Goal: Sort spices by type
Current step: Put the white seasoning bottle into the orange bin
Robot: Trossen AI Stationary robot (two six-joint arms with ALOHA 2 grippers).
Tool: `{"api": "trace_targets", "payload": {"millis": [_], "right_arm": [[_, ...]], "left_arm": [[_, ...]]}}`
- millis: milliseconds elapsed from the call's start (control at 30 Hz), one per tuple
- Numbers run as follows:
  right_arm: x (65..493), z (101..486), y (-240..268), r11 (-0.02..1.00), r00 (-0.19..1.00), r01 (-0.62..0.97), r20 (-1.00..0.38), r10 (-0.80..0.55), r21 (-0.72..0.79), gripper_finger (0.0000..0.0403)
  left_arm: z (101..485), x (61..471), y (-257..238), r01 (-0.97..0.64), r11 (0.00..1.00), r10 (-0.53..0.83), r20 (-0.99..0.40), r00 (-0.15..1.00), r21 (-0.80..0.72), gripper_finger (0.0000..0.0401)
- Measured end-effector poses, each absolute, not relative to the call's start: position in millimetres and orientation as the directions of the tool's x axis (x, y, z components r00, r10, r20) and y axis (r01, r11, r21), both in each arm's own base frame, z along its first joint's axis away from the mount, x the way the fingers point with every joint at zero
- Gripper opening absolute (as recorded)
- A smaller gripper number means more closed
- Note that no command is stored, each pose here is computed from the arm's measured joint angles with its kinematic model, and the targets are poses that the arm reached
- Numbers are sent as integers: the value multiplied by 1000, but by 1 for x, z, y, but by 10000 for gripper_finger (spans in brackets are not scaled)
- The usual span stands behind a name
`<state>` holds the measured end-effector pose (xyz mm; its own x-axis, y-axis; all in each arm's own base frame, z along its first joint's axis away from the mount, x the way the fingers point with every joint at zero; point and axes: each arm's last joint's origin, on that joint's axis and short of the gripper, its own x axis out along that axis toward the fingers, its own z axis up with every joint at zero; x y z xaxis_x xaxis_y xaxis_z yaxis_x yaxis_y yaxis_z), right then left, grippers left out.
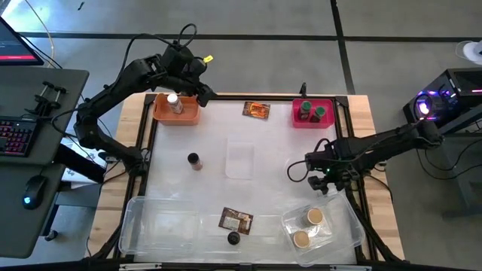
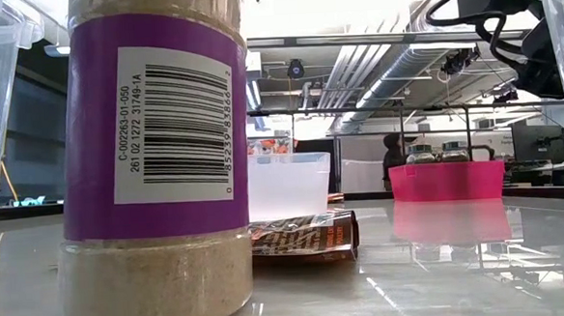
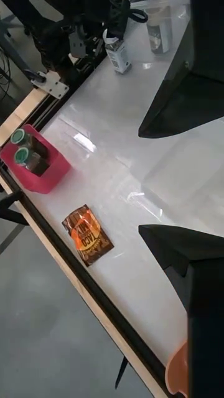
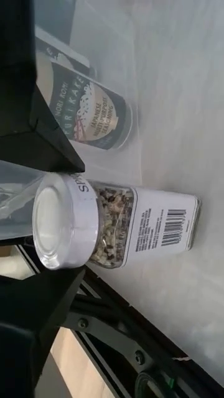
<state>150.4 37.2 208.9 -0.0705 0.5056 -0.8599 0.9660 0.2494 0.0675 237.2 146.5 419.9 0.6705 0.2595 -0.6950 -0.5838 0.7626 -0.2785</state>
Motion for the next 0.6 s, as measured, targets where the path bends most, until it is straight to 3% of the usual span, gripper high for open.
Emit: {"api": "trace_targets", "payload": {"millis": [300,500,600], "right_arm": [[152,209,37,276,-58,956,-859,508,99,245],[152,209,38,276,-60,955,-848,527,104,205],[152,210,38,282,-58,953,-846,530,111,203]], "left_arm": [[420,237,147,-584,763,260,-695,670,-277,223],[420,237,147,-584,763,260,-695,670,-277,223],[420,237,147,-584,763,260,-695,670,-277,223]]}}
